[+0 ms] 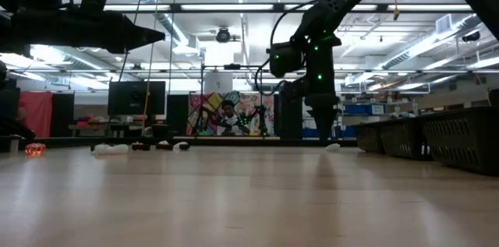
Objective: Sort Halloween decoration
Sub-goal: Put the white ghost toy into the center black bin
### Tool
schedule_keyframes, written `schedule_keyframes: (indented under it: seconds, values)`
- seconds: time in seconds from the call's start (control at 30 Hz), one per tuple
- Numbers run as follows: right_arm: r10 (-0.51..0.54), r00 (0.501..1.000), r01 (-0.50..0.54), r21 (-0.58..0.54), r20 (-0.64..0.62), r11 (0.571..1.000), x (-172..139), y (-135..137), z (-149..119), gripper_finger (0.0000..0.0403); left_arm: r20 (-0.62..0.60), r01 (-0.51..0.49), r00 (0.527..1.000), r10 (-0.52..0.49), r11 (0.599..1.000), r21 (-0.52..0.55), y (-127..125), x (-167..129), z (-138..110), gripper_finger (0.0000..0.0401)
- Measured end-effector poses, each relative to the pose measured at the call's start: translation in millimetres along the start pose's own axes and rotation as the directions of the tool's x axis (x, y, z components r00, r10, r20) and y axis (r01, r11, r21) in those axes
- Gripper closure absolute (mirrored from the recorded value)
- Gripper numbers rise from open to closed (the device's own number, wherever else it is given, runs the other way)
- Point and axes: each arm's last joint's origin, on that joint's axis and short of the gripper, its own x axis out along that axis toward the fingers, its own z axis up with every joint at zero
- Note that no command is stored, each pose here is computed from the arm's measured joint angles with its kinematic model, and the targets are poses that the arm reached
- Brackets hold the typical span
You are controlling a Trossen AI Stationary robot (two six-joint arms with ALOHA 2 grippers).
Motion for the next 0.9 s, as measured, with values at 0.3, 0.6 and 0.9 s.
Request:
schedule_keyframes:
  seconds: [0.3,0.6,0.9]
  values:
    - [0.034,0.99,-0.034,0.003,-0.14,0.999,20.6,-12.7,1.6,0.0188,-0.009,0.004,1.0,-0.004,1.0,0.007,-0.4,0.0,-1.0,0.0324]
    - [0.098,0.984,-0.096,0.024,-0.15,0.995,19.8,-15.1,-2.3,0.0241,-0.015,0.006,1.0,-0.006,1.0,0.01,-0.6,0.0,-1.5,0.0324]
    - [0.108,0.978,-0.106,0.018,-0.178,0.994,15.9,-12.3,-6.2,0.0327,-0.015,0.006,1.0,-0.006,1.0,0.012,-0.7,0.0,-1.6,0.0324]
